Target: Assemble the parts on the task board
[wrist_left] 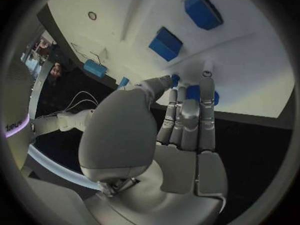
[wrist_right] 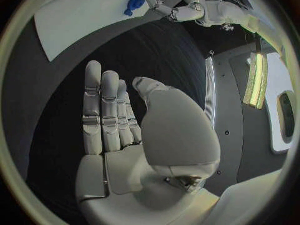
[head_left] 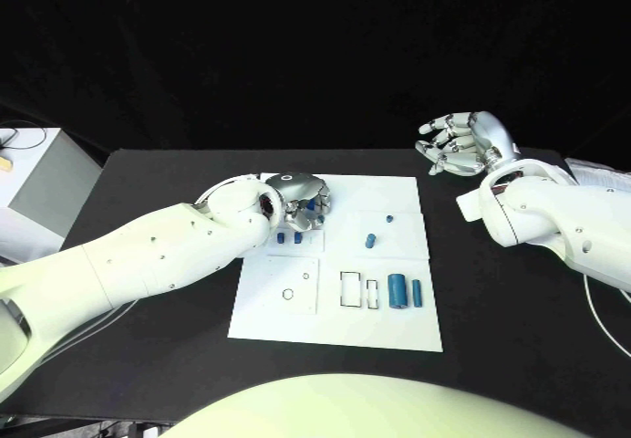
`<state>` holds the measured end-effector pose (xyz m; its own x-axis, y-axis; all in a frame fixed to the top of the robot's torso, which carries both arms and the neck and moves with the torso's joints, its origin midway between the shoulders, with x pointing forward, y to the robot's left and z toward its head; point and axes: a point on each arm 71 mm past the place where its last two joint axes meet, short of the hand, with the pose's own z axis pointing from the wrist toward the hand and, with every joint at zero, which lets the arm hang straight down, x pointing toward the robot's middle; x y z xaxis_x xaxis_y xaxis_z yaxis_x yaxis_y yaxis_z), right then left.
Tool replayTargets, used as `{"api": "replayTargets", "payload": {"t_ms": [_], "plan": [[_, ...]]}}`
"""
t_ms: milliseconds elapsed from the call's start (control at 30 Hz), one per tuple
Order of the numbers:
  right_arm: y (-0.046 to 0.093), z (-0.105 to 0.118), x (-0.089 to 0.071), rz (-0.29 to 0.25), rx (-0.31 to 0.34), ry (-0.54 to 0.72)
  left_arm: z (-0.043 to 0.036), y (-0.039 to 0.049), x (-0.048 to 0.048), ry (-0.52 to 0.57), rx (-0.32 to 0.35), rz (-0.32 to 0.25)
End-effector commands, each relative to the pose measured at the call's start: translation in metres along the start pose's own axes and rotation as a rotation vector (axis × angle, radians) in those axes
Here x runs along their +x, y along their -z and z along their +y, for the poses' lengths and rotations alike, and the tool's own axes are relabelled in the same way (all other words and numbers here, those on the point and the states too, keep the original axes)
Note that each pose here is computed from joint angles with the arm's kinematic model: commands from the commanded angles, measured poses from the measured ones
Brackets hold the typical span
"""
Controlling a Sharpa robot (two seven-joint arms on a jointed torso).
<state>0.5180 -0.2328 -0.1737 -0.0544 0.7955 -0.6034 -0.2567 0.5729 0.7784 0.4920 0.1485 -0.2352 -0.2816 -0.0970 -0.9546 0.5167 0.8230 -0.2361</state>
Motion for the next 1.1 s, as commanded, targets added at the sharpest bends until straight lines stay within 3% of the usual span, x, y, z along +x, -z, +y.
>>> {"api": "replayTargets", "payload": {"t_ms": [33, 1100], "plan": [[0.0000, 0.0012, 0.0009, 0.005, -0.011, -0.001, -0.0004, -0.0013, 0.0022, -0.011, -0.007, 0.034], [-0.0004, 0.0017, 0.0021, 0.010, -0.011, -0.003, -0.0033, -0.0031, 0.0044, 0.006, 0.024, 0.045]]}}
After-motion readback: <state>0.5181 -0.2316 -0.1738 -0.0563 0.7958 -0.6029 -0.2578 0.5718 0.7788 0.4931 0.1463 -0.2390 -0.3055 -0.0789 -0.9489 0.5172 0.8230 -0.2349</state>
